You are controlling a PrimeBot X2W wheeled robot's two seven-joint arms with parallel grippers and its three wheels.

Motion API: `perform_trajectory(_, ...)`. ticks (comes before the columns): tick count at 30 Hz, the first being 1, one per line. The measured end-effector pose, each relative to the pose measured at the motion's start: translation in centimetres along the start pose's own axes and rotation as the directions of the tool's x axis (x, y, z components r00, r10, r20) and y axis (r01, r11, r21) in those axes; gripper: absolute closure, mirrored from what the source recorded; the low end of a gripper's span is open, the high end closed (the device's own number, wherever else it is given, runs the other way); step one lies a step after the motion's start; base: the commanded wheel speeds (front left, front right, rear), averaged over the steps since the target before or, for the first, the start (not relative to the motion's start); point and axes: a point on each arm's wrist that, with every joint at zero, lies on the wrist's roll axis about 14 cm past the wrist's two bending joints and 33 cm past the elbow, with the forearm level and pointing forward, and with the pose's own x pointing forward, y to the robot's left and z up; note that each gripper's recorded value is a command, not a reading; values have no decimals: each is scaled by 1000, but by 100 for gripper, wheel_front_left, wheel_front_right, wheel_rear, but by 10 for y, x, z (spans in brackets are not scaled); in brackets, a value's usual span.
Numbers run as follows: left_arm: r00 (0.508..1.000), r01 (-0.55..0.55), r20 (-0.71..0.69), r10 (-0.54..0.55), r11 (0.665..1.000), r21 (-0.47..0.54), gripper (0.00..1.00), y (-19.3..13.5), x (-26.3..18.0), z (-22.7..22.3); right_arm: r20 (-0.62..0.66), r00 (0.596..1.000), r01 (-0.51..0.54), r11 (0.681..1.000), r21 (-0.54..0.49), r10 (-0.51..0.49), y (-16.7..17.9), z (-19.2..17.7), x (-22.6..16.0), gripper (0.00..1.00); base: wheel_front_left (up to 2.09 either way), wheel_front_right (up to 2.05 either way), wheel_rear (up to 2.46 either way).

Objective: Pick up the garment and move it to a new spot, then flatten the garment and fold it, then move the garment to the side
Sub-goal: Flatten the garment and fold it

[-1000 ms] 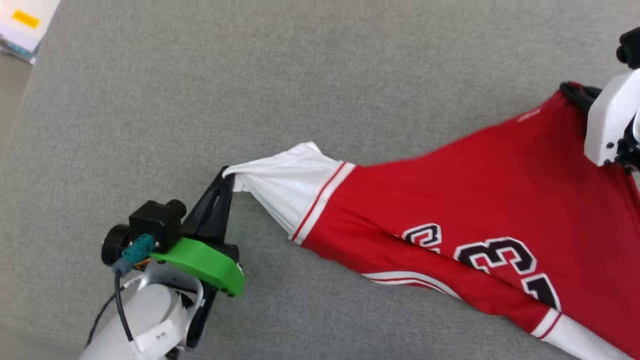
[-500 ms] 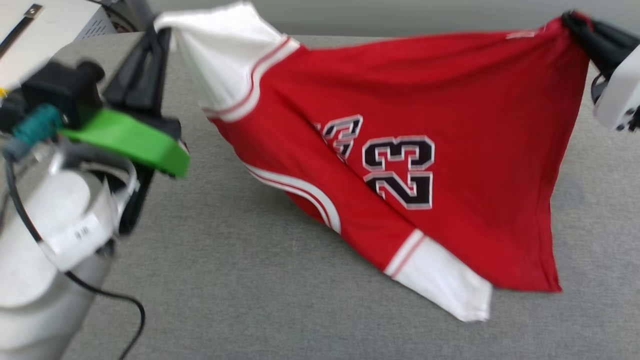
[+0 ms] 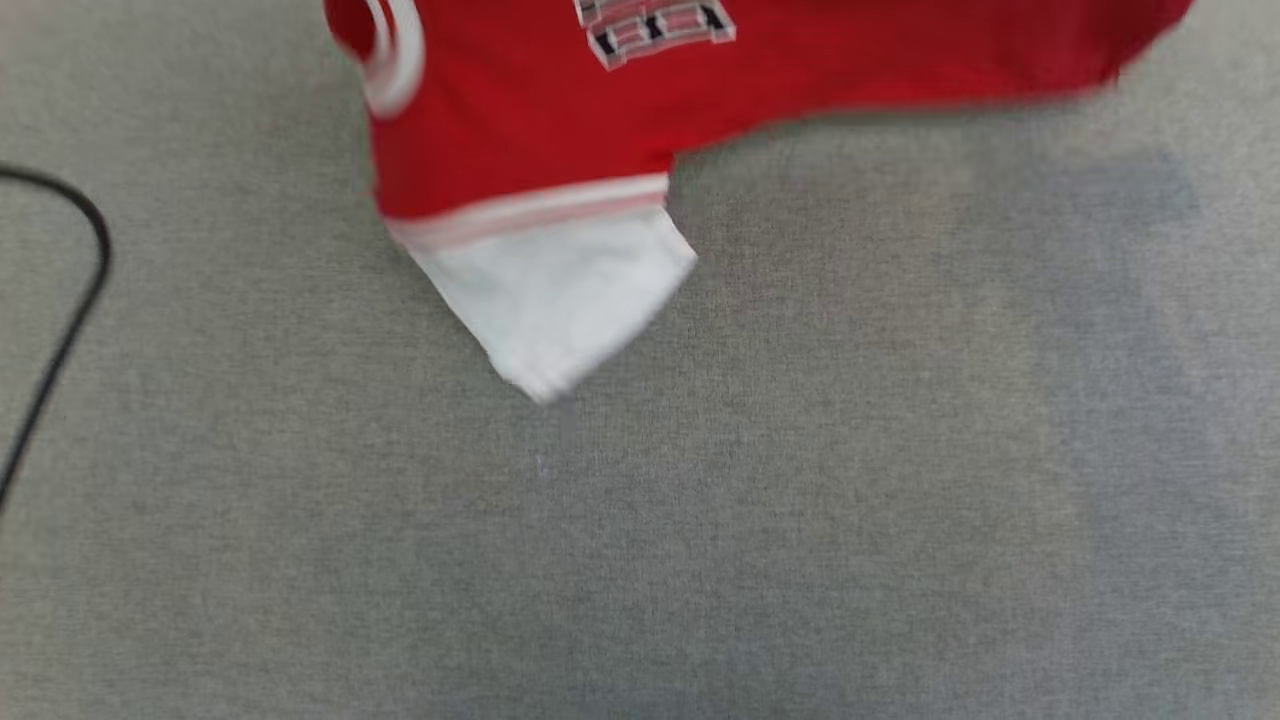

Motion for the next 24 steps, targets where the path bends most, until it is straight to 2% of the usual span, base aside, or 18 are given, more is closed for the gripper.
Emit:
perform_trajectory(7,999,-21,32,20,998,51,100,20,52,-4,74,995,76,992,-99,-69,-27,20,44,100,0,0,0)
perform_trajectory(15,999,-30,23,28,997,67,100,33,72,-17,94,993,77,988,-132,-64,-26,19,73,100,0,0,0)
perform_trajectory(20,999,-29,-18,30,998,55,100,34,65,-40,71,997,39,995,-94,-32,-14,-5,77,100,0,0,0)
perform_trajectory(24,994,-26,-104,26,1000,-2,100,26,39,-86,-22,1000,5,999,-36,-6,1,-56,67,100,0,0,0)
